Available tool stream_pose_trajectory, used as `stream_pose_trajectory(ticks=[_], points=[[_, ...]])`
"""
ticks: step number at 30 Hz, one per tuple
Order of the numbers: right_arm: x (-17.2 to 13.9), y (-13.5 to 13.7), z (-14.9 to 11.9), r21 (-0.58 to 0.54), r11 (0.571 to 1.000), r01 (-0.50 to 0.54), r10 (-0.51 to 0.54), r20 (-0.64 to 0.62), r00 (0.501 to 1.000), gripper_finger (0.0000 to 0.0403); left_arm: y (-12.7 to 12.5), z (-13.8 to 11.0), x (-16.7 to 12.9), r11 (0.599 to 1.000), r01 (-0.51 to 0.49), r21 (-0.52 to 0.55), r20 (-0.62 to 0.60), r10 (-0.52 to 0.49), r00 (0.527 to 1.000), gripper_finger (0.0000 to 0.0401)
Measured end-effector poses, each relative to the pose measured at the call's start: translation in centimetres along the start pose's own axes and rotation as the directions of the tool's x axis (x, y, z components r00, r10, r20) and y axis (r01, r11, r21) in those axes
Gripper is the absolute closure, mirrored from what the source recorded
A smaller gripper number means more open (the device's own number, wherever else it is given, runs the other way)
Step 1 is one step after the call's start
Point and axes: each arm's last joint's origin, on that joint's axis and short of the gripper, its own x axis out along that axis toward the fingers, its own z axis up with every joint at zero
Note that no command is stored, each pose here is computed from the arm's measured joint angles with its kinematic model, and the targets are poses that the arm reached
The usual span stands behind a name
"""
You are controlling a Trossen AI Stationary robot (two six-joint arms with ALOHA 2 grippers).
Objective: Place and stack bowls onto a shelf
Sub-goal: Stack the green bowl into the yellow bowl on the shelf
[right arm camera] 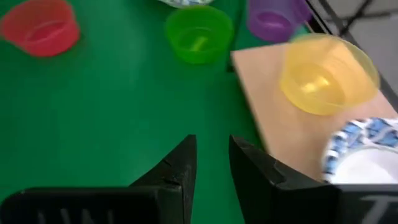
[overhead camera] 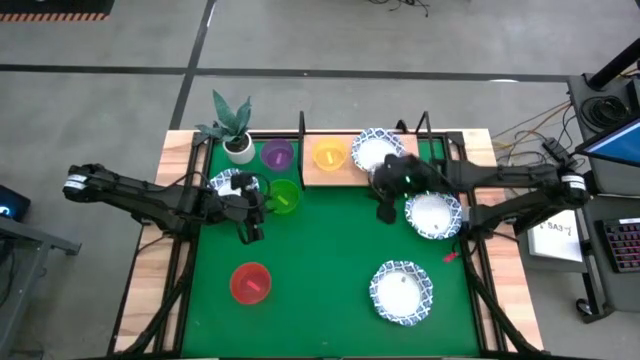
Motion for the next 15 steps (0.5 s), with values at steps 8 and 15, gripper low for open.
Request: stream_pose_trajectory(ticks=[8,15], points=[[-0.5,3.6,-2.0,-0.145,0.989,-0.022,0.035,0.084,0.996,0.0339,-1.1,0.3,1.9,0.994,0.02,-0.108,-0.002,-0.02,1.0,0.0281],[-1.2,3.8,-2.2,-0.269,0.963,-0.009,0.058,0.175,0.983,0.0342,-2.5,0.2,4.5,0.995,0.005,-0.101,-0.054,-0.011,0.999,0.0281]])
